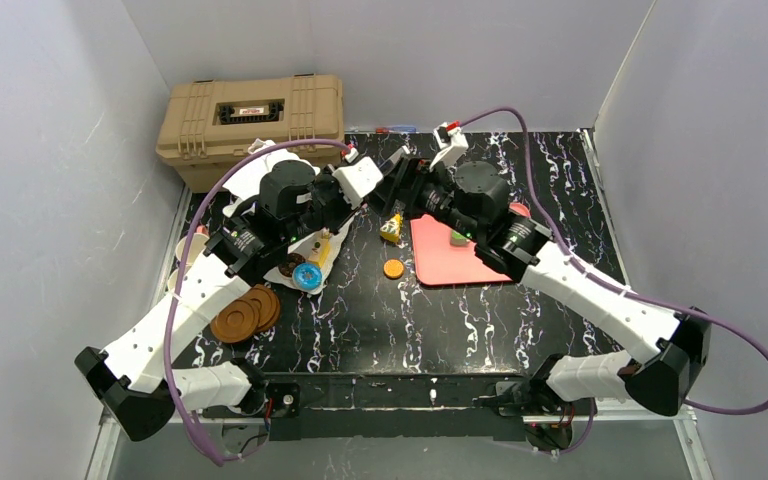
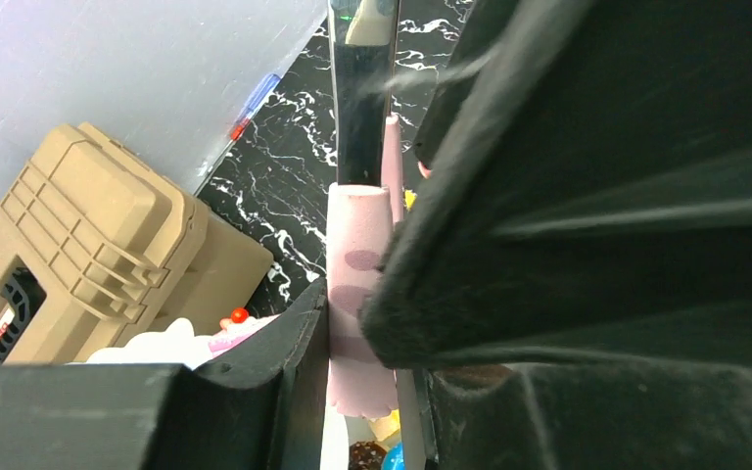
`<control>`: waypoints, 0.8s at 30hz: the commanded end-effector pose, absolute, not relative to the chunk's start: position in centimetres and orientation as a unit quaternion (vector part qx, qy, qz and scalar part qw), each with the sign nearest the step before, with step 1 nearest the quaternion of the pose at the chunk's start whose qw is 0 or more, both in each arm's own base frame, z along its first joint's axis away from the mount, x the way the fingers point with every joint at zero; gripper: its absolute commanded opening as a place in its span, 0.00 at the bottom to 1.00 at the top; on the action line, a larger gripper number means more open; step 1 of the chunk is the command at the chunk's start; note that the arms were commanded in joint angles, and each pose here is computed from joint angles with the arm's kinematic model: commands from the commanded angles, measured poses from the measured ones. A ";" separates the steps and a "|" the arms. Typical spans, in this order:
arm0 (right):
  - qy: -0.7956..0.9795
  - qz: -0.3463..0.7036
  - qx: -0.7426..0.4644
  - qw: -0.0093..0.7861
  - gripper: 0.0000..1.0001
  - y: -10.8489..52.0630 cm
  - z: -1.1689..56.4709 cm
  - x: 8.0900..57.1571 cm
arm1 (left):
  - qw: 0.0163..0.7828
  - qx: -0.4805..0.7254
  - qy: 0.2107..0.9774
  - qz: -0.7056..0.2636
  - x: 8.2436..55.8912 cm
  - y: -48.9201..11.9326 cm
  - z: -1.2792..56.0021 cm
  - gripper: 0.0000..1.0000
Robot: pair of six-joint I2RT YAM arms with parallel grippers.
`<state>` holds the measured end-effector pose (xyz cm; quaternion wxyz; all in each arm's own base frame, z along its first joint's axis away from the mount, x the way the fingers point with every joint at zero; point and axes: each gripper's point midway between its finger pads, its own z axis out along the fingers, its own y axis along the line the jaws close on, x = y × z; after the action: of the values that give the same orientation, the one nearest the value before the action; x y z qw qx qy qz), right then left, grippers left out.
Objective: Serve the afternoon tea
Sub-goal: Adjust the clamp.
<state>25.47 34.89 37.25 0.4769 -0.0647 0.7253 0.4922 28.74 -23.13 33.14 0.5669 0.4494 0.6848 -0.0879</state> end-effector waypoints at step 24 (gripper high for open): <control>0.695 0.492 -0.067 0.520 0.51 37.1 37.8 26.9 | 0.601 0.476 0.629 -0.131 26.5 -24.1 36.5 0.17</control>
<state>26.75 37.17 37.08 0.5019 -0.0665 0.7069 0.4939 27.82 -23.23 34.12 0.5759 0.4636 0.6651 -0.1051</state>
